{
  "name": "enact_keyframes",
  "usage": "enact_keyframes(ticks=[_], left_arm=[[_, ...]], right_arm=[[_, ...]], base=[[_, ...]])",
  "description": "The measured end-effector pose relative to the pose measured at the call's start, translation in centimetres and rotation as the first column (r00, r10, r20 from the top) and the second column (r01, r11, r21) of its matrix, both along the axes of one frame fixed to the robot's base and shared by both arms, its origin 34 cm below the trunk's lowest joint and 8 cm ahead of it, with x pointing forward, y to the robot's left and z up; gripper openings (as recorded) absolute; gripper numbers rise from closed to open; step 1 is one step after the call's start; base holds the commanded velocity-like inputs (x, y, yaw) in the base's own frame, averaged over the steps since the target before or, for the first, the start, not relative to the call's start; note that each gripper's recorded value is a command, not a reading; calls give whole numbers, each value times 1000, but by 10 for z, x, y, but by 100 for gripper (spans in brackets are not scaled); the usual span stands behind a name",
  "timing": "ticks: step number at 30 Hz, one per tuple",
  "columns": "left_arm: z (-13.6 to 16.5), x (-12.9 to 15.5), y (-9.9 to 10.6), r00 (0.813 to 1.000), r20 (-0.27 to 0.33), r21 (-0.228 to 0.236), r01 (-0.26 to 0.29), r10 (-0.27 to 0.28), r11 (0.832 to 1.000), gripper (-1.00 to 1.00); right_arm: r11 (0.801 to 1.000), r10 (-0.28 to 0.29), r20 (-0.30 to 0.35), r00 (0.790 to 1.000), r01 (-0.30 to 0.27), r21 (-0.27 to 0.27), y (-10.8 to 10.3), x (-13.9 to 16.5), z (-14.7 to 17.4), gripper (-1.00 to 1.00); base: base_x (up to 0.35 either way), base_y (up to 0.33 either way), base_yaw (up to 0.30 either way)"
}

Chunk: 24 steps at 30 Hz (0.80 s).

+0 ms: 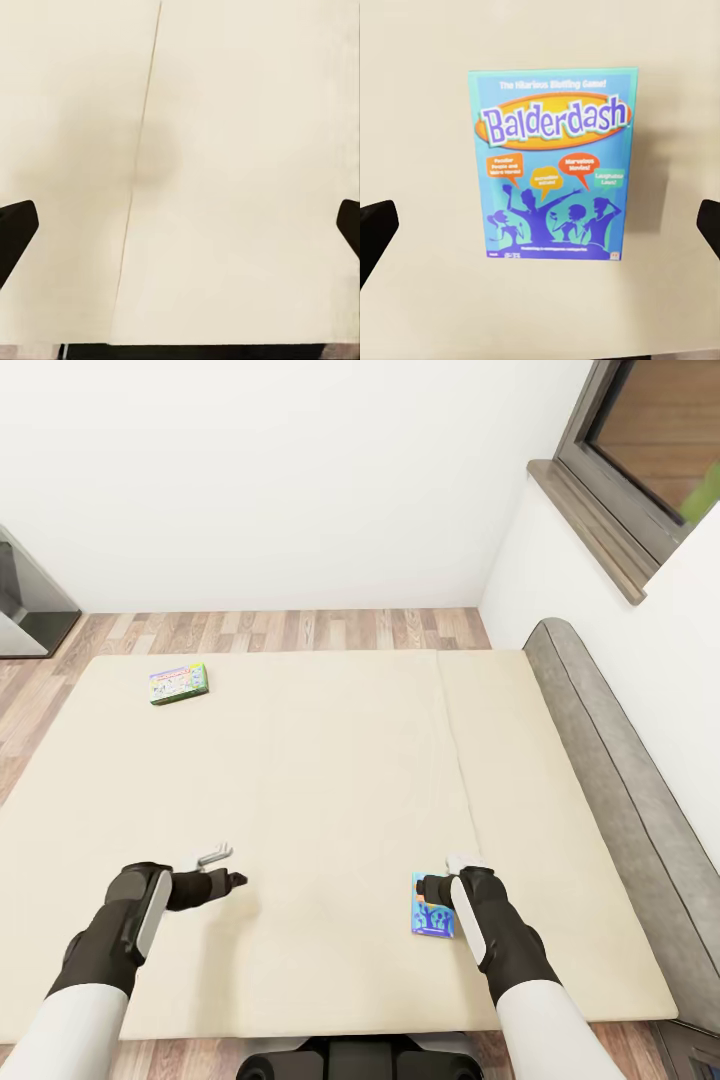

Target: Put all the toys in the child's room - the three board games (two on the bed and one on the table), the two jigsaw puzzles on the table, and the tennis ball on the table - inside the toy box on the table in the child's room.

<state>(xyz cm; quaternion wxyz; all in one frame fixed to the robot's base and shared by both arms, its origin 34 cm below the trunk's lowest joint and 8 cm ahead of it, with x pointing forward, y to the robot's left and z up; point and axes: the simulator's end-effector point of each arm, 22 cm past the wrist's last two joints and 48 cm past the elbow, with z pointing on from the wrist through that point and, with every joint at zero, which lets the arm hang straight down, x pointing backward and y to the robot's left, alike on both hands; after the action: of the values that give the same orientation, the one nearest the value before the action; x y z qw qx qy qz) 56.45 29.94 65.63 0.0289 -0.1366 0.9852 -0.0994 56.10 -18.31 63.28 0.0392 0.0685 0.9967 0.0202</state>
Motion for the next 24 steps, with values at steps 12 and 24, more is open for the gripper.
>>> enact_keyframes(ticks=[12,24], left_arm=[[92,50,0,972,185,-521,-27,144,853,100],[173,62,-21,938,285,-779,105,199,619,100]], right_arm=[[1000,-8,28,1000,8,-2,-2,6,0,100],[1000,-14,54,998,14,-7,-6,11,1,100]], base=[[0,0,0],[0,0,0]])
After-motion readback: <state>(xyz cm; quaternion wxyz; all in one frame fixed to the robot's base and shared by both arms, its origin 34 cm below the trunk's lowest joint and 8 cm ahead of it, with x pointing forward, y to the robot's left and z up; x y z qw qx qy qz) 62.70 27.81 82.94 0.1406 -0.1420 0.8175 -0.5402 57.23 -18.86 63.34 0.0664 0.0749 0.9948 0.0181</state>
